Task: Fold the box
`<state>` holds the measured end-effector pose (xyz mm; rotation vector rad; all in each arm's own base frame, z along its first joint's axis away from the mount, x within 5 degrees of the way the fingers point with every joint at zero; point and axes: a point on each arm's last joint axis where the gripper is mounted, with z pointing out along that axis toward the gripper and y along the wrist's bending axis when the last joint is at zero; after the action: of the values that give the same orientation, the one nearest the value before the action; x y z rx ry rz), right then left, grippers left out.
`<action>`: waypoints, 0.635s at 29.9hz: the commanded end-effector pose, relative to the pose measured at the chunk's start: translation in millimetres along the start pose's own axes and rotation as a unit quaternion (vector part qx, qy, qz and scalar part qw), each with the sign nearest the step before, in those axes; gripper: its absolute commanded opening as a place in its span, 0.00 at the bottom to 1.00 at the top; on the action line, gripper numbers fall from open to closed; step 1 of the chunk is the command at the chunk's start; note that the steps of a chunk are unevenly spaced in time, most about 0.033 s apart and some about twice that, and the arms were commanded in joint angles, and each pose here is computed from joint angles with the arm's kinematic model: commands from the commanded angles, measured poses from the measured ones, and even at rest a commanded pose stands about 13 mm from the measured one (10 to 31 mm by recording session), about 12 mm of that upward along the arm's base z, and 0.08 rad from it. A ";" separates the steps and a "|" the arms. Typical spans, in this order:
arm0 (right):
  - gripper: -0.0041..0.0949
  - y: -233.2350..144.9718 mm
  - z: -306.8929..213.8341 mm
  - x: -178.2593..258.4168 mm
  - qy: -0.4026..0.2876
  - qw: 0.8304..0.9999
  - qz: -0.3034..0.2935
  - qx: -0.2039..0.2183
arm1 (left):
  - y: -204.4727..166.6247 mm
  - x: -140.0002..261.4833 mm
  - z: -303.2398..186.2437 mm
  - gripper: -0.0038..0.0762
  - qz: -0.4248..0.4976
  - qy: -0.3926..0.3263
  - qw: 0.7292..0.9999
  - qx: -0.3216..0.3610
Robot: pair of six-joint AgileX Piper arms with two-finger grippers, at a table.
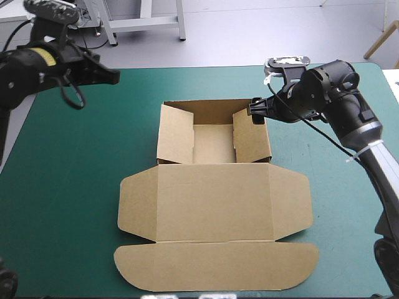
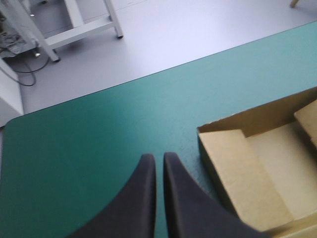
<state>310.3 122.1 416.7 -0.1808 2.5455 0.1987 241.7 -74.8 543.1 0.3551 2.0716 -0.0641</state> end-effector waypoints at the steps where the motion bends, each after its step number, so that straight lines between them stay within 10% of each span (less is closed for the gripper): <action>1: 0.94 0.6 -4.7 -8.7 -0.042 0.999 -0.002 -0.003 | 7.5 26.3 -43.4 0.04 0.009 0.011 1.000 -0.028; 19: 0.94 5.4 135.8 -4.8 0.105 0.994 -0.015 0.026 | 4.7 185.8 -84.9 0.04 0.025 0.109 0.993 -0.034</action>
<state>388.0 153.2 288.0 -0.2166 2.8273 0.0822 102.1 -19.6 436.4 0.3918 2.2481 0.0598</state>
